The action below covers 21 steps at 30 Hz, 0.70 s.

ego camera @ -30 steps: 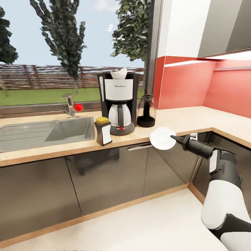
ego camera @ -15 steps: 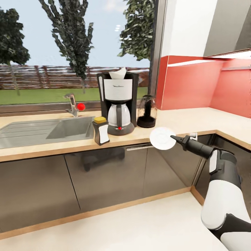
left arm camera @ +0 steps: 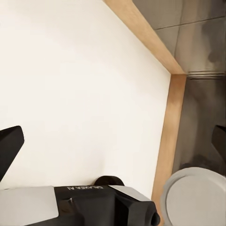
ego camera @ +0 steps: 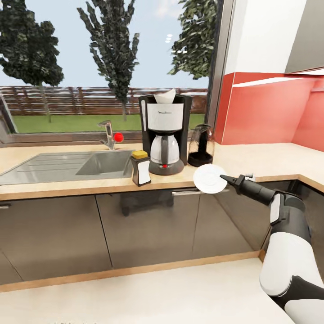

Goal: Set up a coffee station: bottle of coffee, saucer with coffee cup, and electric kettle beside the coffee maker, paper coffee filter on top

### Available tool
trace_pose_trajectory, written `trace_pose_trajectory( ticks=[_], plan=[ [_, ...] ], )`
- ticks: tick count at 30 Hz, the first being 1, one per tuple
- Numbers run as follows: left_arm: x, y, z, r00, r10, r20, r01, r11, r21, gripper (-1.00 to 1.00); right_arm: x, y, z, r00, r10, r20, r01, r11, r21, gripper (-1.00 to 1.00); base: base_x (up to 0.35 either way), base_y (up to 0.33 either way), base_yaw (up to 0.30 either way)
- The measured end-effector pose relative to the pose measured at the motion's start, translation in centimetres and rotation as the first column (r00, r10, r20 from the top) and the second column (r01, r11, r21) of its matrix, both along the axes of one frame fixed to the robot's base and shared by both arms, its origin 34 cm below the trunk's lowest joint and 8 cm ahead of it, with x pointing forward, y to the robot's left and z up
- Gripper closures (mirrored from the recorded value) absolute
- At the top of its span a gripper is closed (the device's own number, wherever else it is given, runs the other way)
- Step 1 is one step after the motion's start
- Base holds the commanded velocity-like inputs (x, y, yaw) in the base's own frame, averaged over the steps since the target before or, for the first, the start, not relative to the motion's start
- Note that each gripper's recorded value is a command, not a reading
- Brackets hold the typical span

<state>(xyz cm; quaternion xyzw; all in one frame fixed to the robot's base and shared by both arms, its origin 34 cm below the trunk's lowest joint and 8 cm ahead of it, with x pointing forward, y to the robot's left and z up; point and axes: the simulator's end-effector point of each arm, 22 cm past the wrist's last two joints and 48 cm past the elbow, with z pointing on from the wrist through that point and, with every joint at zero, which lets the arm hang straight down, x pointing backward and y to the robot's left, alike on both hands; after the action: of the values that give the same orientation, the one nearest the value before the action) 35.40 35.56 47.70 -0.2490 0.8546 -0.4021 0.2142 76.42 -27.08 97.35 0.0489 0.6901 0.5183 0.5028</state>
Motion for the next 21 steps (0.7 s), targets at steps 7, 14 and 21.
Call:
trace_pose_trajectory(
  ticks=[7, 14, 21],
  plan=[
    [0.04, -0.11, 0.01, 1.000, -0.001, 0.001, 0.001, 1.000, -0.001, -1.00, -0.04, -0.03, 0.09, 1.000, -0.001, 0.002, 0.001, 1.000, 0.000, 1.00, 0.000, -0.001, 0.083],
    [0.04, -0.21, -0.01, 1.000, -0.001, 0.001, 0.001, 1.000, -0.003, -1.00, -0.04, -0.05, 0.07, 1.000, -0.001, 0.000, 0.001, 1.000, 0.001, 1.00, 0.000, 0.000, 0.004],
    [0.04, -0.21, -0.02, 1.000, 0.000, 0.001, 0.000, 1.000, -0.003, -1.00, 0.03, 0.28, -0.23, 1.000, 0.004, -0.010, -0.004, 1.000, 0.000, 1.00, 0.000, 0.000, 0.000]
  ],
)
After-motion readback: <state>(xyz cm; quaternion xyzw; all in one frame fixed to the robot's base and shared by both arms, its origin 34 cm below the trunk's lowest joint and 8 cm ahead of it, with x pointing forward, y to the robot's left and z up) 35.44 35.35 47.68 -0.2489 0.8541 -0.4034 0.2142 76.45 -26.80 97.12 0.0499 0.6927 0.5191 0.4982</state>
